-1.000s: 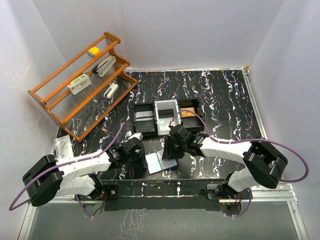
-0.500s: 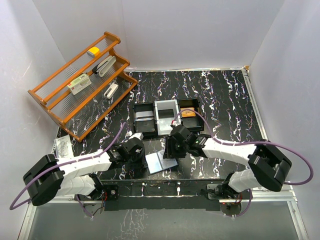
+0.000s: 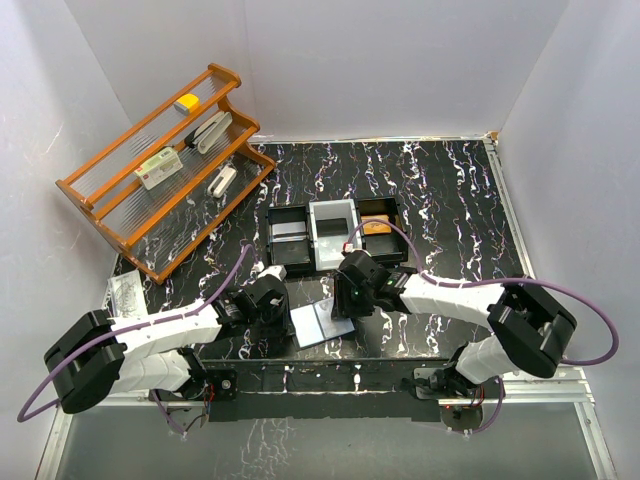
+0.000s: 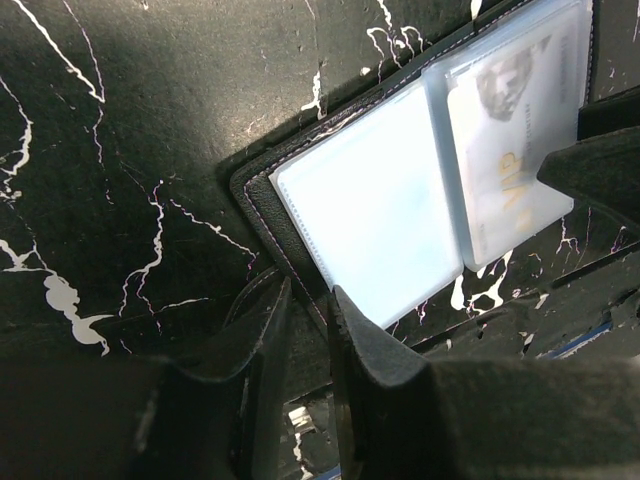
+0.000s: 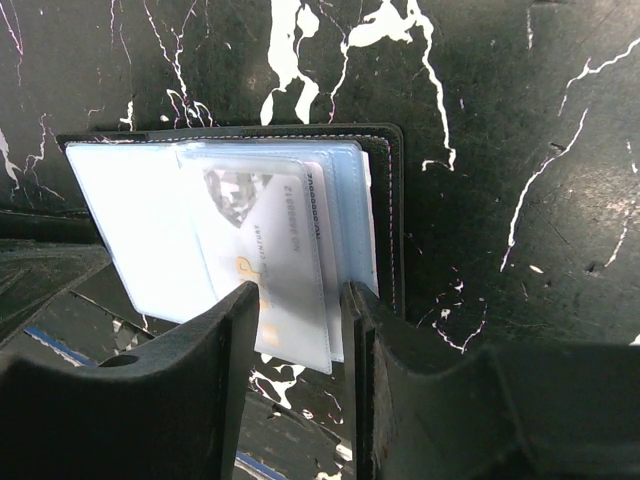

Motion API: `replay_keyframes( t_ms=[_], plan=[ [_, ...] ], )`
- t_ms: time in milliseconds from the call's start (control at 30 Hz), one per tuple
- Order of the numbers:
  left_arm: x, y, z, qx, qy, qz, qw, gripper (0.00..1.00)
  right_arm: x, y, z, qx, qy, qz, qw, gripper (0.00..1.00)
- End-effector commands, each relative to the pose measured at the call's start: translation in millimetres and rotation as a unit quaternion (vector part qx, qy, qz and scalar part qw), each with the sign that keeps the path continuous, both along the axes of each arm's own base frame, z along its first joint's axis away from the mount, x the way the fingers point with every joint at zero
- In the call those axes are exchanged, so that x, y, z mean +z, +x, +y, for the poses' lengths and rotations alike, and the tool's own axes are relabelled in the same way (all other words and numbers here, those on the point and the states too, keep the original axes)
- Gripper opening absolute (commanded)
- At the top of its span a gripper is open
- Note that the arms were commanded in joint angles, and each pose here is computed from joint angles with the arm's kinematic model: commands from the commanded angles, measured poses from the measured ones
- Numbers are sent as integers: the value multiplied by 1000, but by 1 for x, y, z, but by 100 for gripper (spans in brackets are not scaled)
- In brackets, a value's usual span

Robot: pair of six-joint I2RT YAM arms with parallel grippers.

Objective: Take the credit cards out of the card holder

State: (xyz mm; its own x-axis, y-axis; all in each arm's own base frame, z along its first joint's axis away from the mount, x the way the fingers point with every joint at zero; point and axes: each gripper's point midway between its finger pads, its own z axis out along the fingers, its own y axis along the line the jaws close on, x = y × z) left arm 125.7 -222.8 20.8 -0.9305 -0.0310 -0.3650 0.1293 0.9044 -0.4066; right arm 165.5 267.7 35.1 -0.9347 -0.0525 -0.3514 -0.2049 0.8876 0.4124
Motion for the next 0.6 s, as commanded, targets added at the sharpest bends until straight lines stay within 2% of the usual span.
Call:
replay_keyframes(
  t_ms=[0, 67, 233, 567],
  plan=[
    [2, -2, -1, -9, 2, 1, 1000, 20, 16, 12, 8, -4, 9, -28, 1000, 39],
    [1, -2, 0, -9, 5, 1, 1000, 20, 20, 16, 2, -14, -8, -39, 999, 44],
    [2, -2, 2, -9, 12, 1, 1000, 20, 33, 23, -3, -15, -20, -63, 998, 48],
    [4, -1, -1, -10, 3, -3, 1000, 20, 18, 11, 19, 22, 22, -26, 999, 43]
  ],
)
